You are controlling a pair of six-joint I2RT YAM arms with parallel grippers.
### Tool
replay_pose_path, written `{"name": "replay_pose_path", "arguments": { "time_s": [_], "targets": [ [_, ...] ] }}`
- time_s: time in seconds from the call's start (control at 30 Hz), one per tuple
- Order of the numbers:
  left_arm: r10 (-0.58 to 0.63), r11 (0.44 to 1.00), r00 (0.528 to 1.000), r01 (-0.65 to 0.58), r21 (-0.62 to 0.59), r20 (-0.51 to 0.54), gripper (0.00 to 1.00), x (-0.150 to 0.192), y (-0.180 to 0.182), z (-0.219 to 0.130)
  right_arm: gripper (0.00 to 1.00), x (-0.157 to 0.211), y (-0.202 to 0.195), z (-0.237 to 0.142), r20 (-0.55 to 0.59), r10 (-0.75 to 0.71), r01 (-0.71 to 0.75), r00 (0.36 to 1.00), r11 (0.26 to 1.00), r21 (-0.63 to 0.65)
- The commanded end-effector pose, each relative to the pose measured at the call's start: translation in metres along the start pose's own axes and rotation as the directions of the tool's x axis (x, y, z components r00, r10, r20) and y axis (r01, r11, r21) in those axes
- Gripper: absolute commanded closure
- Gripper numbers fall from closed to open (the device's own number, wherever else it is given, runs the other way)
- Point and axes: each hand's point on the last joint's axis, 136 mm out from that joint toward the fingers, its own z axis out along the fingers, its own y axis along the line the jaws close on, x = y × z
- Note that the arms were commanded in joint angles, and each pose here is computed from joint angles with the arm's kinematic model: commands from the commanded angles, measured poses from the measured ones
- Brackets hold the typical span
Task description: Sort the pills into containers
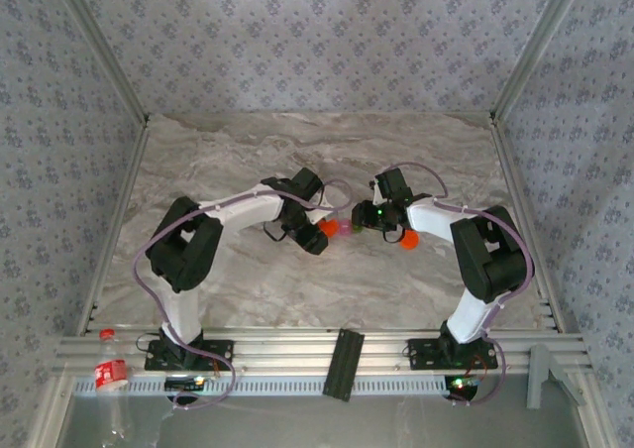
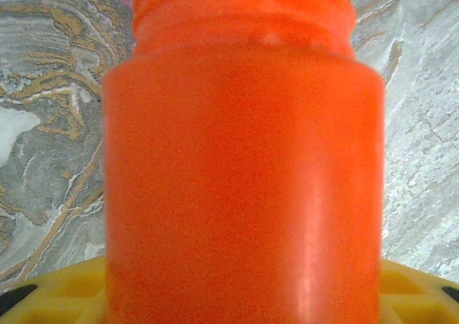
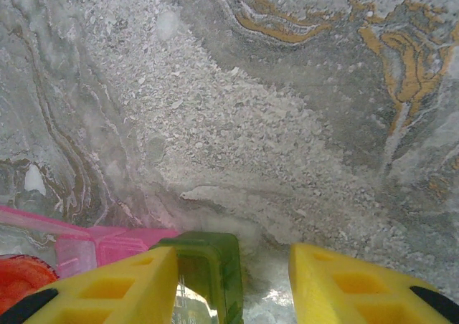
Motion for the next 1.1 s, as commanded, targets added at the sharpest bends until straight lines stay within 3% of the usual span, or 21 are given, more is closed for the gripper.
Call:
{"name": "replay_pose_path", "arguments": {
  "time_s": [0.0,1.07],
  "targets": [
    [0.033,0.999,0.999,-0.034,-0.003,-0.041,1.00,0.0016,-0.0051,-0.0028,0.54,0.0119,-0.0081,0.0051,-0.030,0.009,-0.008,1.000,0.999,0.032],
    [0.080,0.994,0.991,-0.087,-0.062,-0.109,1.00,-0.0033,0.0001,-0.0092,0.54,0.0125,-0.0082,0.0058,-0.030,0.010,-0.009,0.999,0.999,0.032]
  ]
}}
